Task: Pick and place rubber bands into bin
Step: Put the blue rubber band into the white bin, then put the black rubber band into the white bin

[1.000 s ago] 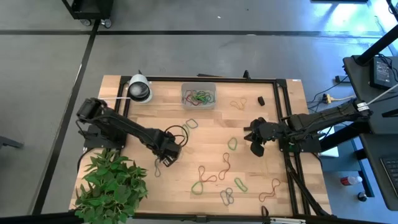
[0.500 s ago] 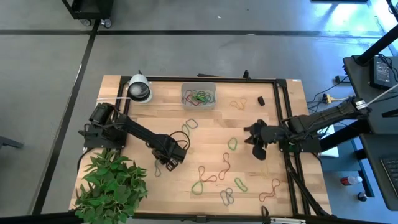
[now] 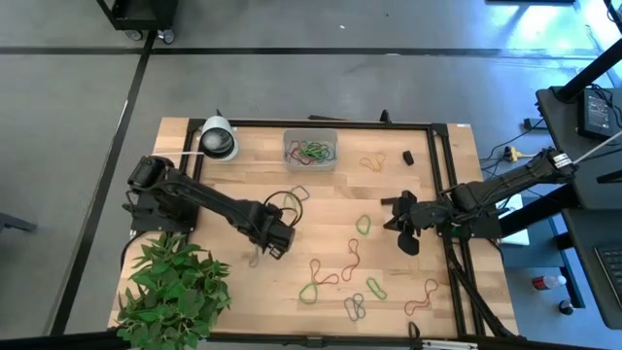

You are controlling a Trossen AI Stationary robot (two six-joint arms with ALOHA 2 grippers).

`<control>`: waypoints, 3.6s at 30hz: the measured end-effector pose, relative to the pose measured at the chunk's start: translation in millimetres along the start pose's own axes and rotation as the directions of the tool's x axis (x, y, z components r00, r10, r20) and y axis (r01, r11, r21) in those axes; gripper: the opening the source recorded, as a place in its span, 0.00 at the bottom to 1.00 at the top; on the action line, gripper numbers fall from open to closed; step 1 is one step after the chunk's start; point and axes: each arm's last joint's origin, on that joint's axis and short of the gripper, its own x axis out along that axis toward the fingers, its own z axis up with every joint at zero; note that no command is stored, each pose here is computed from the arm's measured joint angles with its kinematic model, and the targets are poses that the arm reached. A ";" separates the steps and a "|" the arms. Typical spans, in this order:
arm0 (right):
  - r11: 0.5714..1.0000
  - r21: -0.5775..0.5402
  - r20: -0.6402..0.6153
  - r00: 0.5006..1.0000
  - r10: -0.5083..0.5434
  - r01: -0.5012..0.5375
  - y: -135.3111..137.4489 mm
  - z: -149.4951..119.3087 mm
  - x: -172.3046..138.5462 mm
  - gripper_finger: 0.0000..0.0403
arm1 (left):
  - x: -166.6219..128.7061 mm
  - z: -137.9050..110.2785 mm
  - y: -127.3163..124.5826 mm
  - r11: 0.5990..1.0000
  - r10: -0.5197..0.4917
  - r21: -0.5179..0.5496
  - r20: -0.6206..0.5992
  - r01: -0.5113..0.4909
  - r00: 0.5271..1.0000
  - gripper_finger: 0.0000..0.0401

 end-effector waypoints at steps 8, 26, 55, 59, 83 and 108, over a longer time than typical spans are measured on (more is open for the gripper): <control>1.000 0.002 0.002 1.000 -0.002 0.002 0.0 0.1 0.0 0.03 | -57.6 37.7 -6.5 0.994 -0.016 0.107 0.223 -0.008 0.975 0.00; 0.997 0.031 0.057 0.996 -0.075 0.074 -2.0 2.2 -0.2 0.01 | -95.8 202.1 57.3 0.934 -0.175 0.356 0.526 -0.029 0.832 0.00; 0.896 0.309 0.225 0.891 -0.395 0.319 -31.5 22.2 -0.3 0.00 | 45.9 290.0 102.9 0.849 -0.102 0.527 0.244 -0.043 0.964 0.12; 0.880 0.338 0.227 0.879 -0.420 0.333 -37.1 24.9 -0.4 0.00 | 39.9 286.1 105.3 0.844 -0.094 0.534 0.225 -0.042 0.970 0.25; 0.758 0.497 0.346 0.705 -0.619 0.422 -97.9 80.9 -16.6 0.33 | -93.2 207.7 113.2 0.872 -0.300 0.481 0.369 0.096 0.880 0.19; 0.373 0.465 -0.646 0.596 -0.478 0.803 -261.8 50.7 17.3 0.46 | -55.7 69.0 93.5 0.884 -0.430 0.378 0.419 0.277 0.800 0.00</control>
